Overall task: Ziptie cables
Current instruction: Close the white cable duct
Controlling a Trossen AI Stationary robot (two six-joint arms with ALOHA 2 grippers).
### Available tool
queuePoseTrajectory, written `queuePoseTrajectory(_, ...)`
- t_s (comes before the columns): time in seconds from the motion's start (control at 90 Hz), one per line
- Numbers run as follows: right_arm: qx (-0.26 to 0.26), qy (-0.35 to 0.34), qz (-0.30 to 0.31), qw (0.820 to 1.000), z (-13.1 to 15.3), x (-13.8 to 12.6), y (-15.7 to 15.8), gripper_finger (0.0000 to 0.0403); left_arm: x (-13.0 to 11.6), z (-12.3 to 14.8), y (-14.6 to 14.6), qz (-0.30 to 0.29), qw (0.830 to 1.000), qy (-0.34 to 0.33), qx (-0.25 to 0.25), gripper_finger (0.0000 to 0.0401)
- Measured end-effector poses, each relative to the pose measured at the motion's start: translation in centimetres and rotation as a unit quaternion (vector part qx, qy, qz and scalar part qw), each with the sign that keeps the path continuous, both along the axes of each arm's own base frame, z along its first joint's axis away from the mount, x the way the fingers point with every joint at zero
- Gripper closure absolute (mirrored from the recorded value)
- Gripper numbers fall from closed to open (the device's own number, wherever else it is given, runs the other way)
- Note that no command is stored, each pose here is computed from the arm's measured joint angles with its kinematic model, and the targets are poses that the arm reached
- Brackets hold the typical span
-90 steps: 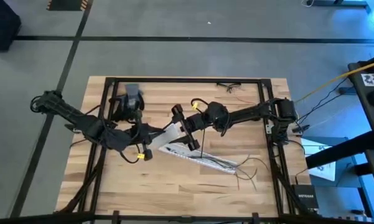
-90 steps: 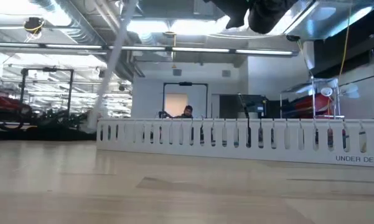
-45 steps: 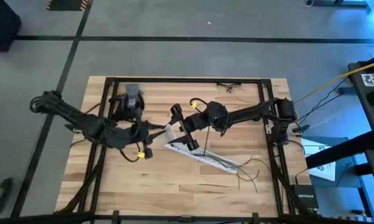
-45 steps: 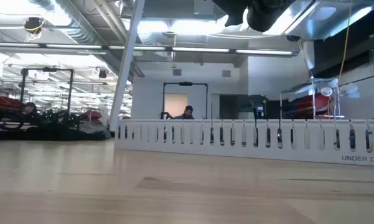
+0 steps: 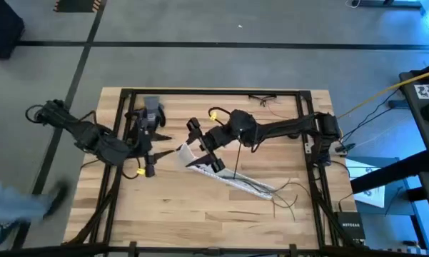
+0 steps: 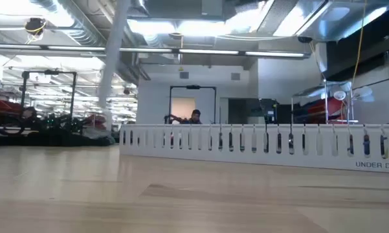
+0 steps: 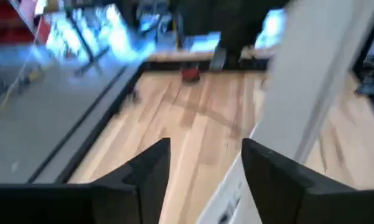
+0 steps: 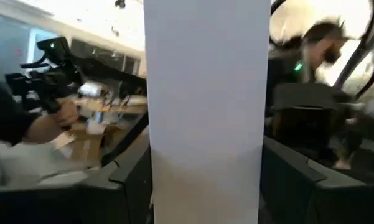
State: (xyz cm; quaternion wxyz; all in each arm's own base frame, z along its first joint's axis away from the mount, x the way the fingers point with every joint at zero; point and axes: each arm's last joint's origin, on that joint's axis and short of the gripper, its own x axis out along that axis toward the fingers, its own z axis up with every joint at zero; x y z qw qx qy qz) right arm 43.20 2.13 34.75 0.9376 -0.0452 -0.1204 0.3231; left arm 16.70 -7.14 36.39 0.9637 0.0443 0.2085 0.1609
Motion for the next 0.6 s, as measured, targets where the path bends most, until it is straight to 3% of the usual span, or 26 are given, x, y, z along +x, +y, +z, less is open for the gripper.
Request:
queuePoseTrajectory(0.2,-0.076,0.159,-0.034,0.984,3.5,-1.6,-0.2,0.0174,0.2,-3.0,-0.1,0.031,0.997,0.070,-0.005,0.0209)
queuePoseTrajectory(0.422,-0.107,0.317,-0.110,0.936,6.6,-4.2,-0.4,0.0174,2.5,-8.5,-0.7,0.030,0.992,0.120,0.022,0.0210)
queuePoseTrajectory(0.6,-0.124,0.415,-0.173,0.885,6.1,-5.7,0.4,0.0174,5.9,-12.5,-0.2,-0.043,0.988,0.146,0.010,0.0209)
